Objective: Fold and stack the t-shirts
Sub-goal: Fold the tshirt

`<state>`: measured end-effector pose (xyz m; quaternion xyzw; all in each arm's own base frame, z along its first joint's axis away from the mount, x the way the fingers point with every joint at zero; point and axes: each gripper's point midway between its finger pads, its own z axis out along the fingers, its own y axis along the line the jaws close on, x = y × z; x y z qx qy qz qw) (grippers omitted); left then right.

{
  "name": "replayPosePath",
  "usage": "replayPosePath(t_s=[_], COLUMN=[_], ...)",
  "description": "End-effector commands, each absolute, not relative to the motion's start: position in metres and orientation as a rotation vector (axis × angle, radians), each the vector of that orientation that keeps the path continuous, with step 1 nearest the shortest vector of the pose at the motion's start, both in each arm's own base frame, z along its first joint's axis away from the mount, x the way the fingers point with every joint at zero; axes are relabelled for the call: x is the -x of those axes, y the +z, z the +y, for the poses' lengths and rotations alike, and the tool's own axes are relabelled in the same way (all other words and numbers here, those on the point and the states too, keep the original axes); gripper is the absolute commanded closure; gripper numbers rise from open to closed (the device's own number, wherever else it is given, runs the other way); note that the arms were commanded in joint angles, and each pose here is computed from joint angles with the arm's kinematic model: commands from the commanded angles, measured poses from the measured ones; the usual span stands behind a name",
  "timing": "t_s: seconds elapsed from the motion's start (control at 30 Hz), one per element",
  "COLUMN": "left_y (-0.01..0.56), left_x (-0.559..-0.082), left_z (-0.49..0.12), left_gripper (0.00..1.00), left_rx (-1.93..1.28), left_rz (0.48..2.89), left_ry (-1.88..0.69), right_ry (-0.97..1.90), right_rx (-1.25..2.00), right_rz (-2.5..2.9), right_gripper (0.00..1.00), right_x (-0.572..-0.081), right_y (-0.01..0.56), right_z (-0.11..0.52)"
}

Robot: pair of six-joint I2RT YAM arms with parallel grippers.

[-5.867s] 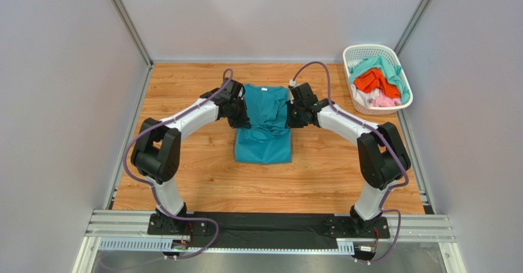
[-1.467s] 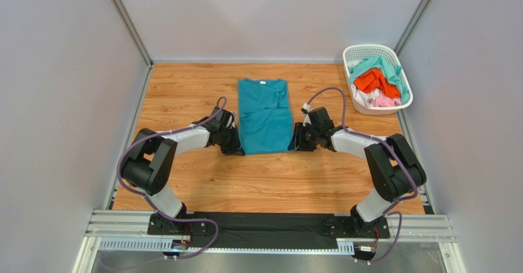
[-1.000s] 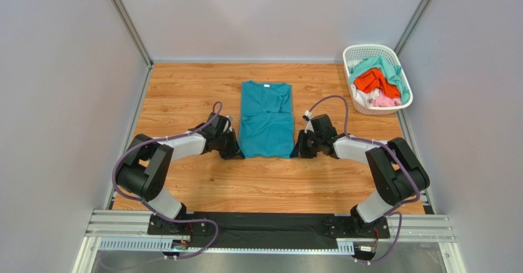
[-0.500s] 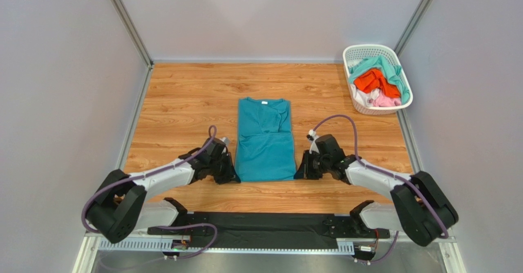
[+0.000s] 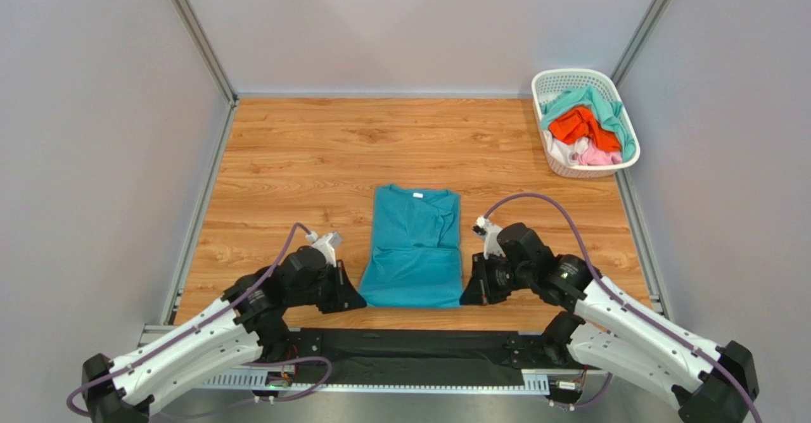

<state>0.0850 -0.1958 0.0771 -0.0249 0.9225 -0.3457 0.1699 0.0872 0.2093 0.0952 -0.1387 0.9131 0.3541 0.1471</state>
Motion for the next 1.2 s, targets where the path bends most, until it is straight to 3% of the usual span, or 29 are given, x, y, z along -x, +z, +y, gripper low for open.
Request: replayPosePath(t_s=[0.0, 0.37, 1.17], left_y=[0.1, 0.17, 0.213], left_x=[-0.077, -0.095, -0.188], left_z=[-0.191, -0.187, -0.201], left_gripper=[1.0, 1.0, 1.0], left_rx=[0.091, 0.017, 0.108], left_rz=[2.586, 2.356, 2.227], left_ry=[-1.038, -1.07, -0.692], right_ry=[1.115, 1.379, 1.113], right_rx=[0.483, 0.539, 0.323], right_rz=[2.63, 2.58, 2.491], right_gripper=[1.0, 1.0, 1.0], right_x=[-0.065, -0.042, -0.116], right_y=[0.13, 0.187, 0.191], right_z=[0.207, 0.221, 0.207])
